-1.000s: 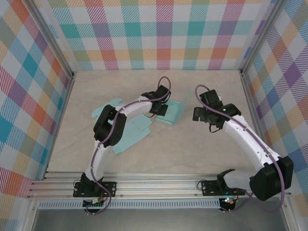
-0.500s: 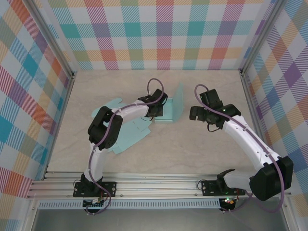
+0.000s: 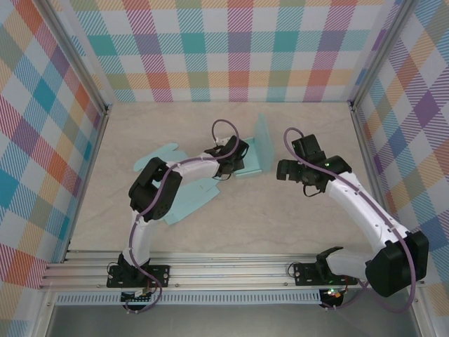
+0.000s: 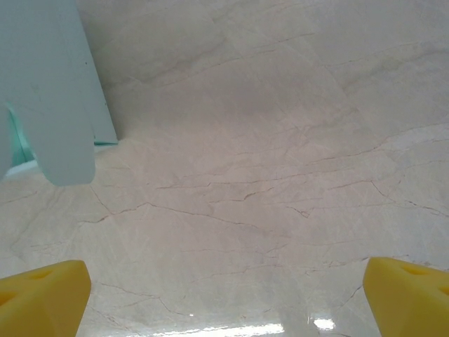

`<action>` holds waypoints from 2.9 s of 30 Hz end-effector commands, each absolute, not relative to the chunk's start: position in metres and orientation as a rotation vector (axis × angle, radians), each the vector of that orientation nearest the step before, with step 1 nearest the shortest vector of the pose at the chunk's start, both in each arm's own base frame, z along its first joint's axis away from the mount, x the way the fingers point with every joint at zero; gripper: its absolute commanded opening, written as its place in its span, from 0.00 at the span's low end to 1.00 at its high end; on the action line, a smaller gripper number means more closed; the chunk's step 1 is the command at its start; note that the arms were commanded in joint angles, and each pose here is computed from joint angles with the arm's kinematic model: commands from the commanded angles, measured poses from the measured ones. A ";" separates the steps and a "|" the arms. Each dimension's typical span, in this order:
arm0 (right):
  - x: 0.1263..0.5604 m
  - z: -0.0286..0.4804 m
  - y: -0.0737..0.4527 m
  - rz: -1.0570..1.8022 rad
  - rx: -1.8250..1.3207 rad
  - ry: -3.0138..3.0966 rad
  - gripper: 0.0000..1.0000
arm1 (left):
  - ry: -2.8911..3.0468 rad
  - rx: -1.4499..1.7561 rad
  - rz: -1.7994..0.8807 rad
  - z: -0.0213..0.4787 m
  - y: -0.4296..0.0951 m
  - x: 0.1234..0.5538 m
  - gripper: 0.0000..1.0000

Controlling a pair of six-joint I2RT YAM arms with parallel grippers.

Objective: Fold the paper box

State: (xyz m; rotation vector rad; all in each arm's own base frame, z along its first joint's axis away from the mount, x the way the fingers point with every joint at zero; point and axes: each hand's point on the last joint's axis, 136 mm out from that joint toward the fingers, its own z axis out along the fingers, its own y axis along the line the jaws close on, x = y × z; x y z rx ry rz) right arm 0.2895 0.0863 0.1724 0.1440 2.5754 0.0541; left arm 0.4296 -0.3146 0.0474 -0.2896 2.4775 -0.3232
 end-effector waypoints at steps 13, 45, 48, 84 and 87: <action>0.285 0.171 0.087 0.095 0.170 2.569 1.00 | 2.446 -0.338 -0.486 0.054 -0.337 0.417 0.32; 0.277 0.129 0.146 0.606 0.407 2.546 0.91 | 2.485 0.334 -0.667 0.106 -0.308 0.501 0.71; 0.277 0.126 0.145 0.585 0.416 2.556 0.90 | 2.514 0.492 -0.650 0.096 -0.315 0.503 0.71; 0.288 0.130 0.116 0.342 0.331 2.565 0.93 | 2.469 0.598 -0.133 0.071 -0.310 0.493 0.11; 0.296 0.131 0.112 0.326 0.298 2.574 0.93 | 2.503 0.497 -0.089 0.067 -0.299 0.476 0.11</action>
